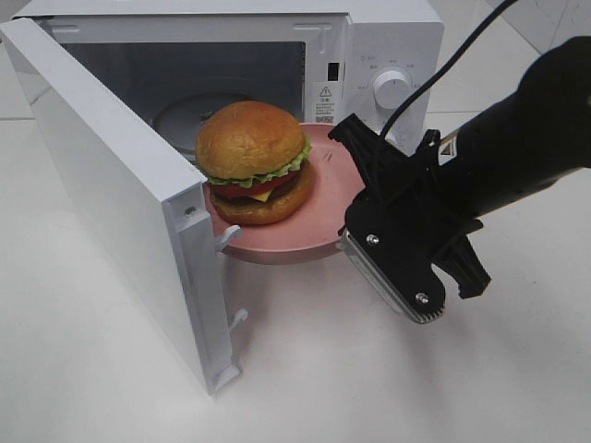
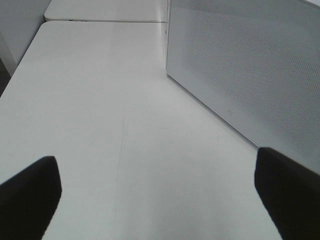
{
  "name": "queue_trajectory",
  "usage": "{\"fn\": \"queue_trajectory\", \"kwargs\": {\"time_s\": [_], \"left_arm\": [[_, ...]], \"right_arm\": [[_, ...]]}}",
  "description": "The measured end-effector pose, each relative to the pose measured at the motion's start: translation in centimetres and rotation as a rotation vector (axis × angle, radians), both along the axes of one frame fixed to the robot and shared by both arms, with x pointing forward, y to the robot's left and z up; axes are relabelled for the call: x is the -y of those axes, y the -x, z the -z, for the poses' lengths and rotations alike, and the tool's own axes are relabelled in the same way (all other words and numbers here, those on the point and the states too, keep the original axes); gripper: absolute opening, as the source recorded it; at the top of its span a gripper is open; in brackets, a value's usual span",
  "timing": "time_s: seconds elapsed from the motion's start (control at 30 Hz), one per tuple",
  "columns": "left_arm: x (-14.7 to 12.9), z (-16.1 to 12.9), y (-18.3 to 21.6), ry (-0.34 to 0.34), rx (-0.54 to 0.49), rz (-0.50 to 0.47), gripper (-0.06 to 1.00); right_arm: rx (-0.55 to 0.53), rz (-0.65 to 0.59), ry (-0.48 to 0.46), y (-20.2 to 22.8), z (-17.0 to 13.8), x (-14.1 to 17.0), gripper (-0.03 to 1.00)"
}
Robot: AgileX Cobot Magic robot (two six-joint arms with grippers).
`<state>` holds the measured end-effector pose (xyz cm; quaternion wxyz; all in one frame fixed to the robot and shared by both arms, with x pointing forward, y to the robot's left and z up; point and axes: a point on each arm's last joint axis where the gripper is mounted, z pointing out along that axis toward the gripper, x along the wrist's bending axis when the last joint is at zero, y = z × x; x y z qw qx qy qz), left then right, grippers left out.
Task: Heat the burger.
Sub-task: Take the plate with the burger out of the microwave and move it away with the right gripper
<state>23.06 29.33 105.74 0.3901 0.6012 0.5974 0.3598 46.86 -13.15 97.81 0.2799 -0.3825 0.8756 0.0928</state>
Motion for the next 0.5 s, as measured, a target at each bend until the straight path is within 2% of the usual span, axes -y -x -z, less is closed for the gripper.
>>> {"fn": "queue_trajectory", "kwargs": {"time_s": [0.5], "left_arm": [[0.0,0.0,0.0,0.000,0.000,0.000,0.98]], "right_arm": [[0.009,0.098,-0.088,4.4,-1.0,3.1,0.13]]}}
